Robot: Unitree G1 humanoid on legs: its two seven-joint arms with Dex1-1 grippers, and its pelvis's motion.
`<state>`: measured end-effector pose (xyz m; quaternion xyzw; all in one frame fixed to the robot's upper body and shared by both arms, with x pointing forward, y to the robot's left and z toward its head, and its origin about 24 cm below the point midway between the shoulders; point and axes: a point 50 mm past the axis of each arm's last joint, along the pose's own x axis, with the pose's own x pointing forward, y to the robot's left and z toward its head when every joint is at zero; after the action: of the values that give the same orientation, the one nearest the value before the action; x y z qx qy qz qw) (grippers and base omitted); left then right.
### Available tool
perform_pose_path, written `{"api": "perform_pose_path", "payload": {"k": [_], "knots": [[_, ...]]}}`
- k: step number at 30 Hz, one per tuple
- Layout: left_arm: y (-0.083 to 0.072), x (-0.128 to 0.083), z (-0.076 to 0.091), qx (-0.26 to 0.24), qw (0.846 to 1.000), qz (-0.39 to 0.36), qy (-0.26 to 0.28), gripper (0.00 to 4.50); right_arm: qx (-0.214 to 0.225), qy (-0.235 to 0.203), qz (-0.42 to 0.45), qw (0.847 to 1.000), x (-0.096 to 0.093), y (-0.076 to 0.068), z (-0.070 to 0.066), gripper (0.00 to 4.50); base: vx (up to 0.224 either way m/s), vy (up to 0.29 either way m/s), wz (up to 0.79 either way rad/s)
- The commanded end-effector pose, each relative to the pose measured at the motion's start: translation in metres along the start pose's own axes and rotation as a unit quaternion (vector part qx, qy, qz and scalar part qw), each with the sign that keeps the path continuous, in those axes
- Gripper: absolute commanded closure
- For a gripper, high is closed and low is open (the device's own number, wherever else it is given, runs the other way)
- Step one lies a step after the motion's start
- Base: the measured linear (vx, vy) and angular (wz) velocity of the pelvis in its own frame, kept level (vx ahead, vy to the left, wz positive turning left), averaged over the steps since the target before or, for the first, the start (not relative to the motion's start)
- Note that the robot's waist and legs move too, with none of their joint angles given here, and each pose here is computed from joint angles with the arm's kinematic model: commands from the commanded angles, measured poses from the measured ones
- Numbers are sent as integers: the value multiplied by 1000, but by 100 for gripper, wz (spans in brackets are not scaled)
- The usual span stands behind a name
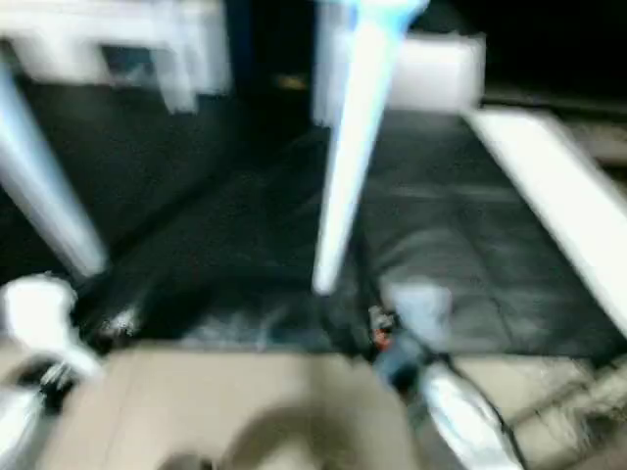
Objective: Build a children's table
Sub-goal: Flip table
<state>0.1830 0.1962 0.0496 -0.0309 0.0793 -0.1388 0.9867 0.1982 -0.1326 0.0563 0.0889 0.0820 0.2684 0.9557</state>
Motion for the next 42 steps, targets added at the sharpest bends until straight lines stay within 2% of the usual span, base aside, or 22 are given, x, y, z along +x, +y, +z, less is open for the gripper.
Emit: {"api": "perform_pose_path", "payload": {"k": [1,11,15,17,18,19,20,22,25,26,27,28,29,30,33,36,38,40,42], "knots": [[-2,2,5,20,1000,-5,-3,121,-2,12,16,1000,1,3,-1,75,0,0,0],[-20,-7,-8,-7,999,-42,17,121,2,50,89,995,-1,11,-12,75,-125,15,-2],[-20,-10,-13,-5,998,-53,33,121,6,61,102,993,-1,13,-16,75,-41,5,17],[-18,-9,-20,-4,997,-49,57,121,10,72,105,992,2,11,-21,75,-79,84,4],[-14,-8,-35,-9,993,-36,109,121,25,89,108,990,4,9,-30,75,-56,124,-9],[-12,-7,-43,-12,990,-31,137,121,32,97,110,989,6,8,-34,75,-46,112,-7],[-11,-7,-48,-16,988,-35,153,119,36,105,110,988,6,8,-38,54,-46,112,-7],[-7,-6,-65,-18,978,-36,206,103,46,142,97,984,10,5,-54,45,-68,85,-17],[4,-1,-96,-37,960,1,276,87,58,196,52,977,18,-4,-87,17,-71,52,-15],[8,3,-111,-64,952,25,300,73,58,230,31,971,22,-9,-105,3,-51,27,-10],[12,8,-124,-64,943,44,324,73,49,269,5,962,25,-13,-123,3,-54,10,-7],[12,8,-124,-63,943,45,325,60,48,270,4,962,25,-13,-124,1,-61,7,-5],[14,13,-136,-44,935,51,348,49,30,305,-18,952,28,-17,-138,0,-61,7,-5],[13,15,-141,-43,931,52,358,49,33,318,-26,947,29,-18,-143,0,-63,6,-7],[11,23,-154,-55,923,52,378,39,89,342,-69,933,29,-22,-158,0,0,0,0],[9,25,-166,-69,910,53,406,39,74,400,-125,905,15,-31,-180,0,0,0,0],[11,23,-172,-80,900,74,422,39,83,423,-152,889,7,-34,-188,0,0,0,0],[10,19,-180,-85,888,71,446,39,75,473,-171,861,-8,-34,-201,0,0,0,0],[8,18,-182,-89,885,65,453,39,79,483,-179,853,-13,-33,-205,0,0,0,0]]}}
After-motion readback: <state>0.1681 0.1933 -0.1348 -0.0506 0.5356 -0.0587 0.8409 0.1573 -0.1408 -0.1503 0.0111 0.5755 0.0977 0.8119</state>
